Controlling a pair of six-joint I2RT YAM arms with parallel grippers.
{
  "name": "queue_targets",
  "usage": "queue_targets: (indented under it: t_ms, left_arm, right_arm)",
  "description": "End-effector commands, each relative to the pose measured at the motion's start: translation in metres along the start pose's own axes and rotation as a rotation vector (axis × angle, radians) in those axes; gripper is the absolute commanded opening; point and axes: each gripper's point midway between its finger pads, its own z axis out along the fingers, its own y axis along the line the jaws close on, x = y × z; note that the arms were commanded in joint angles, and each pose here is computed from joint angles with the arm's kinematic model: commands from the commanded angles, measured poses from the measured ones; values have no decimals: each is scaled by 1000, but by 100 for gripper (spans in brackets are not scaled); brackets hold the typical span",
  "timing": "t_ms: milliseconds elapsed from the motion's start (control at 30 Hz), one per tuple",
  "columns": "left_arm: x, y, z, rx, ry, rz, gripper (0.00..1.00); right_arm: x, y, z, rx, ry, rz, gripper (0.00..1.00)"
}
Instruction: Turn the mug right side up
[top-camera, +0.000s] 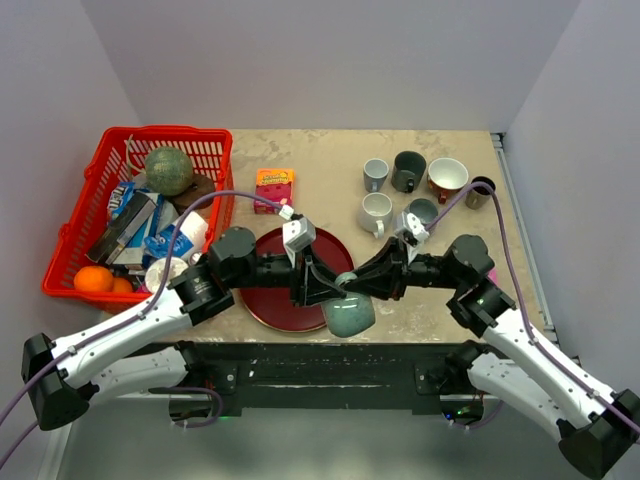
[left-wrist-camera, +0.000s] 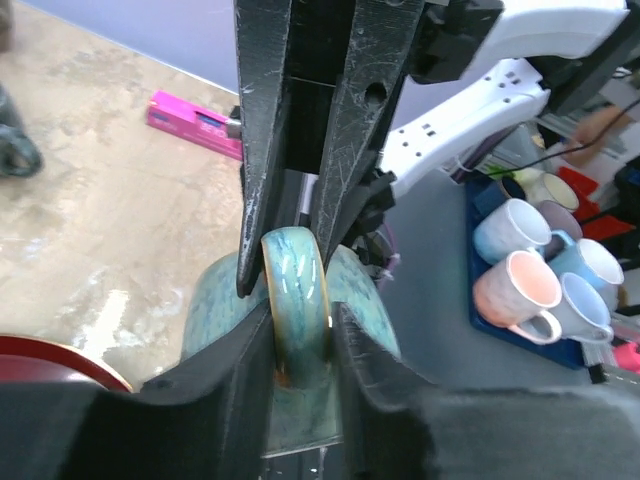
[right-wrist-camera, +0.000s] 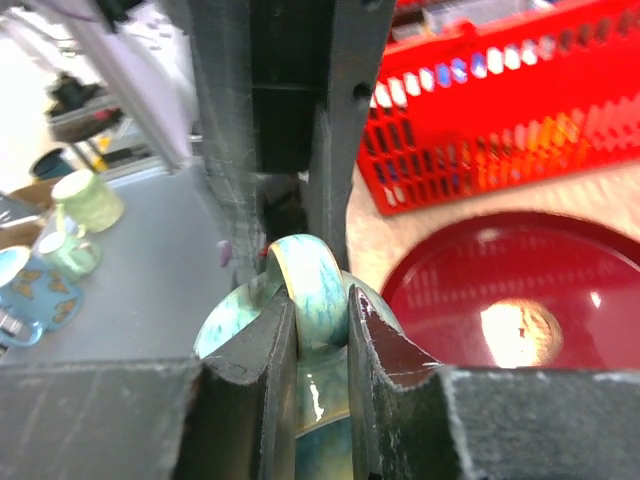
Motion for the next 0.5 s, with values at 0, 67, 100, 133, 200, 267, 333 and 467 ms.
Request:
queue_targets:
  t_ms: [0,67,100,133,200,267,333,467]
  left_arm:
    - [-47,0,-8,-90,-122,77,57]
    - [-41,9,-9,-135,-102,55,66]
    - [-45,15,-9,-173,-115,54,73]
    - [-37,22,-10,-206,-85,32,75]
    - [-35,34,-13,-278,-80,18,79]
    - [-32,45,-17,-346,-69,-5,82]
    - [-35,65,-26,-481,-86,-38,83]
    - [-19,100,-56,-744,-50,-105,85]
  right_arm:
    - [-22,-23,-6,188,-7,-5,0]
    - [-23,-27,-6,217,-1,1,0]
    - [-24,-32,-8,252,-1,9,0]
    - [-25,-33,-9,264,-1,12,0]
    - [-26,-37,-10,295,4,32,0]
    - [-29,-45,-13,355,6,44,0]
    - [-36,-55,-18,430,19,50,0]
    - [-48,-82,-35,639,108,43,0]
